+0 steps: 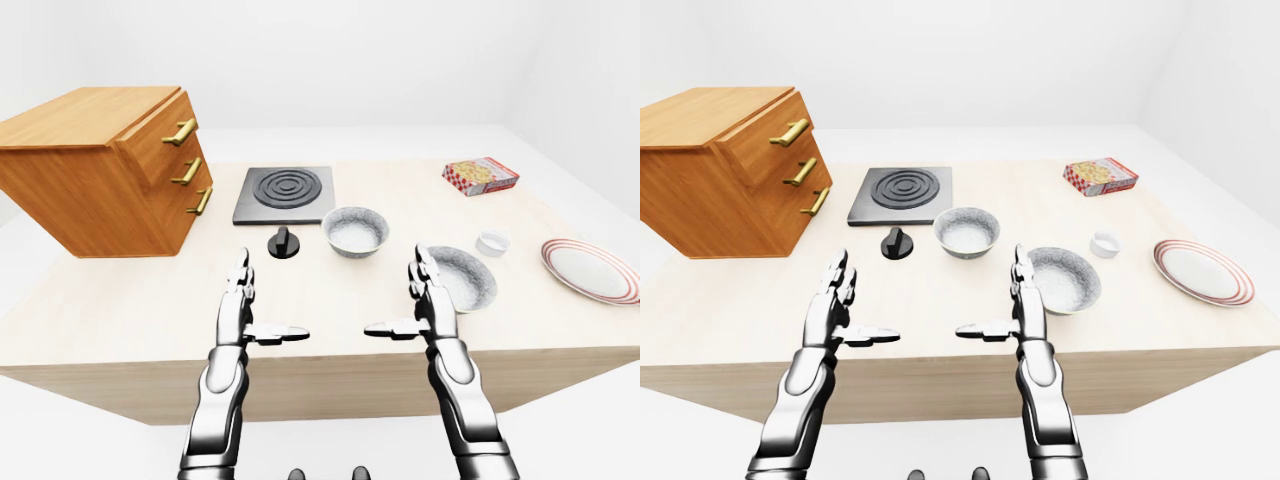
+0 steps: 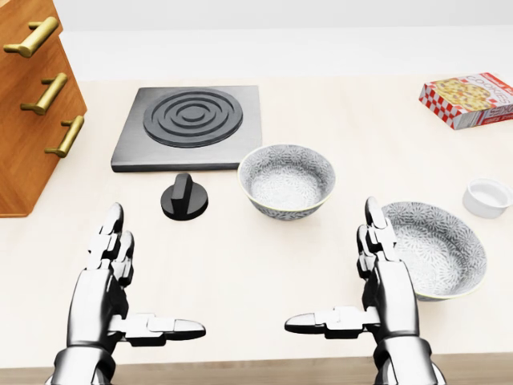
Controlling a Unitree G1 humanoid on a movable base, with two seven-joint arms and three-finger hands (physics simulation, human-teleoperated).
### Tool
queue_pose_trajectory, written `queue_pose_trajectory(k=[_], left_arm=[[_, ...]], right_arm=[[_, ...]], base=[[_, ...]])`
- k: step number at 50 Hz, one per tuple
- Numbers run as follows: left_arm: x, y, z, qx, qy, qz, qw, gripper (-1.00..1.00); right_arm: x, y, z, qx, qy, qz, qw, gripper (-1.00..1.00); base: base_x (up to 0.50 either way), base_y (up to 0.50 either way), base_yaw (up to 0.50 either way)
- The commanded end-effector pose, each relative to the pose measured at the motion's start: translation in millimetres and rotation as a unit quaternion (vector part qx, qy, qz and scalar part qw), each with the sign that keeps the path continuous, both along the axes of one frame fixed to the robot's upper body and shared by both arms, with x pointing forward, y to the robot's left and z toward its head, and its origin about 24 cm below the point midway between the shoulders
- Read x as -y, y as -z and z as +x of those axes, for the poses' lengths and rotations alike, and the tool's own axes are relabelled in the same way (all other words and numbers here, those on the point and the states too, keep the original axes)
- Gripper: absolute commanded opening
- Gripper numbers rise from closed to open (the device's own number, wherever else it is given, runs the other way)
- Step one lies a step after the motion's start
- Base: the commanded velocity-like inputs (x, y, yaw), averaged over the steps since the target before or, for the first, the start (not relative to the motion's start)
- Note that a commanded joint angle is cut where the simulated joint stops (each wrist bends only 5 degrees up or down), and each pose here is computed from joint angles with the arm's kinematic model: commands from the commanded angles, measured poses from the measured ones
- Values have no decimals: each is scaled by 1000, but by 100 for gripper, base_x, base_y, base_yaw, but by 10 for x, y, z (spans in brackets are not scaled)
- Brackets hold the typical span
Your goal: Pick the akita bowl from table center and place it on the plate.
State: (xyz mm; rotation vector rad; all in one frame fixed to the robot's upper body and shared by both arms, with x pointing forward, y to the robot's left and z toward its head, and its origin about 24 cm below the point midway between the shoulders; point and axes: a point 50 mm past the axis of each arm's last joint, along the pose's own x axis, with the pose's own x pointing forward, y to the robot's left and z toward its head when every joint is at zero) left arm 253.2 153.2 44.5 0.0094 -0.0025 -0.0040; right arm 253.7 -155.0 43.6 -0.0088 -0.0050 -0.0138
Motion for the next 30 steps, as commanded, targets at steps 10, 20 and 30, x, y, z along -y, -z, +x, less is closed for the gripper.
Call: queue_pose_trajectory(k=[10, 20, 30], left_arm=[[-75, -390, -96, 62, 17, 30, 997, 100], [-103, -414, -56, 66, 12, 37, 997, 100], [-68, -621, -13, 109, 20, 46, 993, 100]], right_arm=[[69, -211, -55, 24, -3, -26, 999, 100], [104, -258, -54, 31, 1, -25, 999, 100], [131, -426, -184, 68, -14, -9, 998, 100]], base=[[-9, -11, 0], [-38, -45, 0], [-11, -49, 0]])
